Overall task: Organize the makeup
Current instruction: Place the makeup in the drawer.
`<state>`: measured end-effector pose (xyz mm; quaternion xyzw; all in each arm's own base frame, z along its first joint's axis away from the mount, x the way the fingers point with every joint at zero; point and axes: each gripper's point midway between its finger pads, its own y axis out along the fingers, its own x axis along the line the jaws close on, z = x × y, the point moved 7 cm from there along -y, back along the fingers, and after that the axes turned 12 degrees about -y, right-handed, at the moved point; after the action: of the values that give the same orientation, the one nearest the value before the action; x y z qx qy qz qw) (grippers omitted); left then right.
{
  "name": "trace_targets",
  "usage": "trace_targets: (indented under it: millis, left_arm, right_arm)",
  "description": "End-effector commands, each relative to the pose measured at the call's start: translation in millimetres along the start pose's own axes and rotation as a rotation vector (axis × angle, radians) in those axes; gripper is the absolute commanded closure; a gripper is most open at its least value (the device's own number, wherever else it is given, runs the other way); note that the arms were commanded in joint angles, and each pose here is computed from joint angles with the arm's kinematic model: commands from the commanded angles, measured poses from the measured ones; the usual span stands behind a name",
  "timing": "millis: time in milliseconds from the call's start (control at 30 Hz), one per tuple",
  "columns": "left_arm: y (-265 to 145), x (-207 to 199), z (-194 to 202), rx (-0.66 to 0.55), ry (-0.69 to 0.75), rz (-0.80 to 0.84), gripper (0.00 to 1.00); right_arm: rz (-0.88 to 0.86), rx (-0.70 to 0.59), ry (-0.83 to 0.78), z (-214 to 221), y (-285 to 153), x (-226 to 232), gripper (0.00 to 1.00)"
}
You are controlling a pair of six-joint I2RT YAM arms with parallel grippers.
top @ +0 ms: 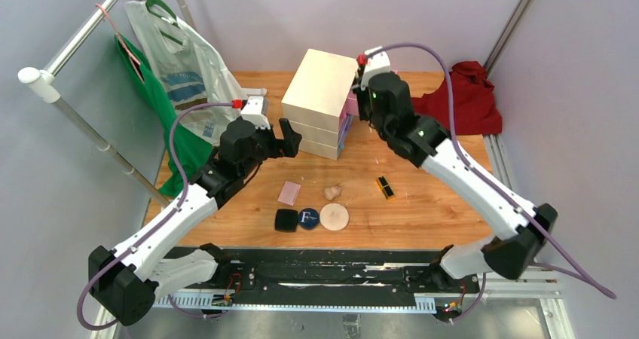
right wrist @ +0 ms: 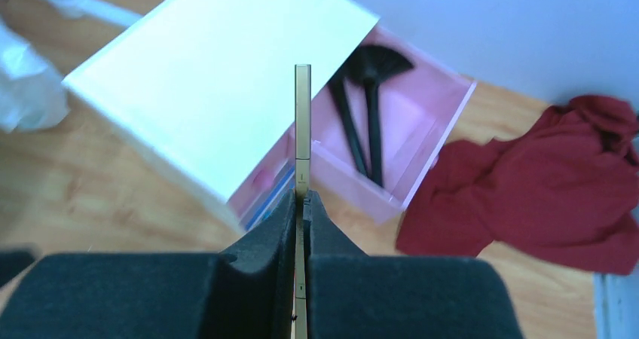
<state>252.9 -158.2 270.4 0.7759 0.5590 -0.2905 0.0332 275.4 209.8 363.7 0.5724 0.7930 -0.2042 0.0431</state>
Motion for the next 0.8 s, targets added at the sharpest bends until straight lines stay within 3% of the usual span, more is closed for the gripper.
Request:
trace_targets:
  millis: [0, 400, 767]
  left_arm:
    - [-9.2, -8.4, -14.4, -0.059, -0.006, 0.031, 0.02]
    - [-3.1, -8.9, -12.7, -0.056, -0.003, 0.033, 0.02]
    - [4.1, -8.1, -9.3, -0.041, 0.001, 0.024, 0.02]
  right_arm:
    - [0.047, -0.032, -0.054, -27.2, 43.8, -29.2, 0.99]
    - [0.107, 0.018, -0.069, -22.8, 141.2, -77.6, 0.99]
    - [0.059, 0.098, -0.03, 13.2, 176.7, -91.6, 0.99]
